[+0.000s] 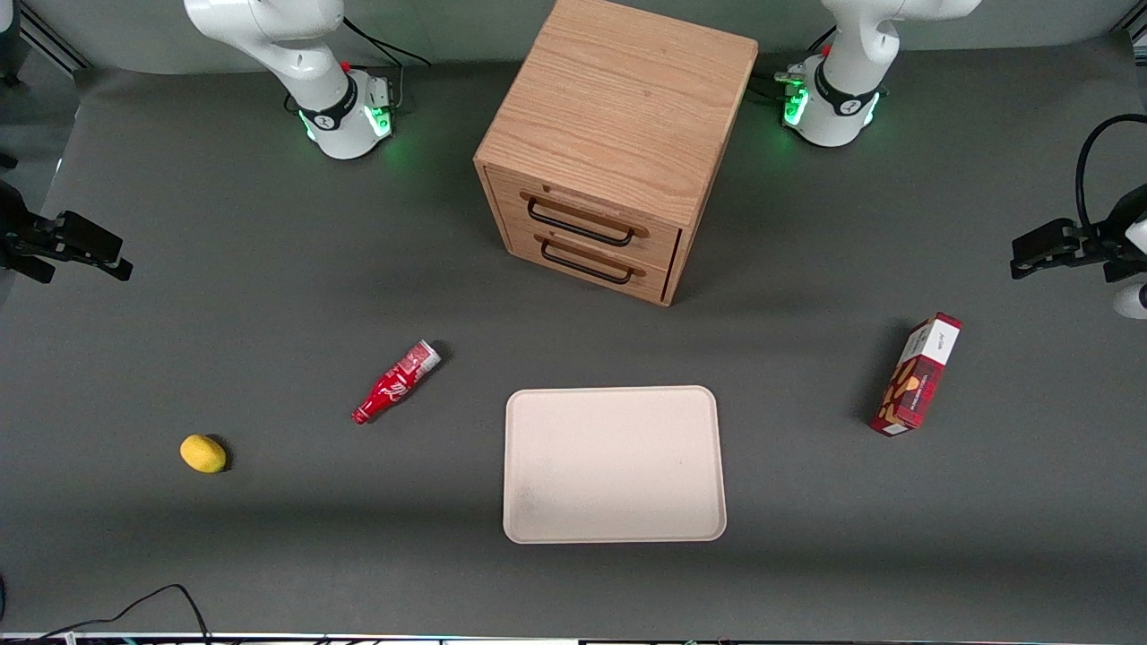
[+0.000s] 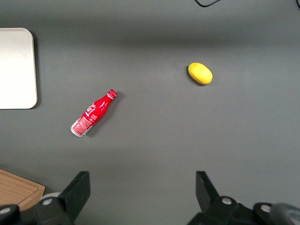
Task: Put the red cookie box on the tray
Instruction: 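Move the open left gripper down over the red shortbread box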
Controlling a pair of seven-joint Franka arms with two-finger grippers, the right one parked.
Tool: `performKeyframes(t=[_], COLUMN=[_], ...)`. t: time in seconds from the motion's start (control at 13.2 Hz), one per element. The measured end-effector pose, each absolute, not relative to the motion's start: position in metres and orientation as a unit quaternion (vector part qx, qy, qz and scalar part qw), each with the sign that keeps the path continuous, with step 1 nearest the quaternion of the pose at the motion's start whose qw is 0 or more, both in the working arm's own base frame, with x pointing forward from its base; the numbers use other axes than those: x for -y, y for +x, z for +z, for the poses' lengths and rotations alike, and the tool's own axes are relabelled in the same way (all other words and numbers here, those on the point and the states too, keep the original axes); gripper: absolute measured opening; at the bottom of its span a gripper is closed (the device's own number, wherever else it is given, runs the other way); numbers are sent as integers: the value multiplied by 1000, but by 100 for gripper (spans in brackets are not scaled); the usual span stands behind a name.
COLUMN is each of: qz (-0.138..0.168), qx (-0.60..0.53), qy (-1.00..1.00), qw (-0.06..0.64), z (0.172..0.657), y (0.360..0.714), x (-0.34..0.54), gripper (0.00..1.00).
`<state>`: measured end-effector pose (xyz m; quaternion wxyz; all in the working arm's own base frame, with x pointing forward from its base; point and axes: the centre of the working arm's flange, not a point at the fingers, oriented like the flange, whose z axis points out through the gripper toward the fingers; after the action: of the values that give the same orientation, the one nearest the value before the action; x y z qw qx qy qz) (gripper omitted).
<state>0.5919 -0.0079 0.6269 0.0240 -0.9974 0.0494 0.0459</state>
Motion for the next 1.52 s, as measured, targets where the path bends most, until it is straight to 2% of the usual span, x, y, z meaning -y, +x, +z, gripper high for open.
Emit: performKeyframes(t=[0.23,0.53,1.14,1.52], qz=[64,53,-14,-32], qx=[-109,-119,-186,-215], qy=[-992,-991,-982,-975], qw=[16,11,22,32], z=[581,499,369,304], y=[610,620,602,595], x=[-9,-32,-21,-23], gripper=[100,100,100,100])
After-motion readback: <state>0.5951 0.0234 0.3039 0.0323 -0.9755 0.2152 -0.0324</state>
